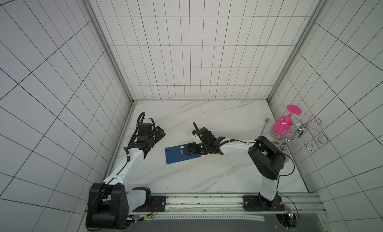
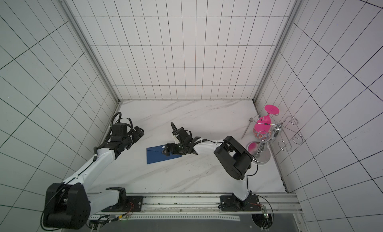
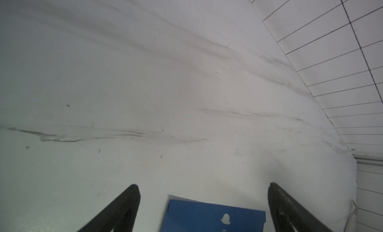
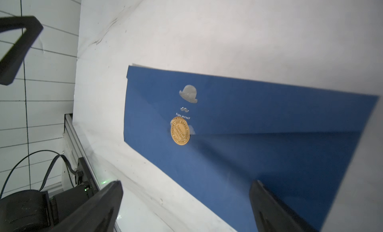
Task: Open the envelope
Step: Move the envelope to the center of the board, then pick up the envelope from the center of the board.
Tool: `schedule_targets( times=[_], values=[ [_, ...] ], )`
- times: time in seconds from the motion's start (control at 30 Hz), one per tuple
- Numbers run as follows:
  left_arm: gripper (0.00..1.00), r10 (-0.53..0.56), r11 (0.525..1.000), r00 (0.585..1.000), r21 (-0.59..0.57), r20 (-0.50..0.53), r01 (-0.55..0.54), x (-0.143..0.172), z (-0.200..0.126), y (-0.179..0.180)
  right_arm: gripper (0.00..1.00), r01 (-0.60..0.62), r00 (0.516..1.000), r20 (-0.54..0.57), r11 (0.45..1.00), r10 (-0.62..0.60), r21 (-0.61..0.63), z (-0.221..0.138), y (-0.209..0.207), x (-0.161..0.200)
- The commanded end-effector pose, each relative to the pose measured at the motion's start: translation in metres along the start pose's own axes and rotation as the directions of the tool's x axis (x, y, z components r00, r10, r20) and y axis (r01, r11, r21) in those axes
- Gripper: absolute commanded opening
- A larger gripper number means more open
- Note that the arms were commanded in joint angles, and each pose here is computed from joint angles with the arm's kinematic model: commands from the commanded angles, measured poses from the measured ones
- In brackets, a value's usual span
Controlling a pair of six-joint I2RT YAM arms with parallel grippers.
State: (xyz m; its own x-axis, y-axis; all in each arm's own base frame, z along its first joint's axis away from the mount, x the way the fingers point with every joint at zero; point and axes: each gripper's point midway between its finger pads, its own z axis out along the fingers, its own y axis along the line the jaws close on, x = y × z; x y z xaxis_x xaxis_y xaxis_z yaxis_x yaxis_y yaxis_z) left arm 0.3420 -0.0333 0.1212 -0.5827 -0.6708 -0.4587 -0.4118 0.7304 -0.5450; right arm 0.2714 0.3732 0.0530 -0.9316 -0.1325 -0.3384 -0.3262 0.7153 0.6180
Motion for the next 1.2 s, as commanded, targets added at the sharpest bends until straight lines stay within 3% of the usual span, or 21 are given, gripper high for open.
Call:
schedule_targets(
  times=[0.0,0.17,0.33,0.57,0.77,0.93,1.17],
  values=[
    [0.97,0.066,0.992,0.996,0.109,-0.06,-0.06,0.012,0.007,-0.029,0.99,-0.107,0.993,-0.029,0.985,0.112,0.137,-0.017,-0.063,0.027],
    [0.95,0.175,0.98,0.98,0.118,-0.098,-0.163,0.036,0.017,-0.046,0.99,-0.157,0.988,0.024,0.967,0.155,0.2,-0.056,-0.109,0.034],
    [0.95,0.226,0.97,0.952,0.132,-0.206,-0.202,0.067,0.027,-0.051,0.99,-0.186,0.983,0.046,0.956,0.18,0.227,-0.072,-0.129,0.04],
    [0.95,0.285,0.957,0.906,0.15,-0.314,-0.249,0.115,0.024,-0.045,0.99,-0.163,0.98,0.139,0.975,0.142,0.153,-0.102,-0.097,0.012],
    [0.95,0.287,0.953,0.888,0.198,-0.359,-0.228,0.145,0.018,-0.042,0.99,-0.137,0.974,0.207,0.966,0.091,0.218,-0.141,-0.102,-0.01],
    [0.95,0.318,0.943,0.861,0.223,-0.398,-0.245,0.165,0.021,-0.05,0.99,-0.19,0.974,0.163,0.954,0.154,0.232,-0.134,-0.131,-0.003],
    [0.95,0.316,0.944,0.823,0.243,-0.472,-0.223,0.194,0.025,-0.048,0.99,-0.211,0.974,0.123,0.96,0.191,0.184,-0.114,-0.135,0.006]
  ],
)
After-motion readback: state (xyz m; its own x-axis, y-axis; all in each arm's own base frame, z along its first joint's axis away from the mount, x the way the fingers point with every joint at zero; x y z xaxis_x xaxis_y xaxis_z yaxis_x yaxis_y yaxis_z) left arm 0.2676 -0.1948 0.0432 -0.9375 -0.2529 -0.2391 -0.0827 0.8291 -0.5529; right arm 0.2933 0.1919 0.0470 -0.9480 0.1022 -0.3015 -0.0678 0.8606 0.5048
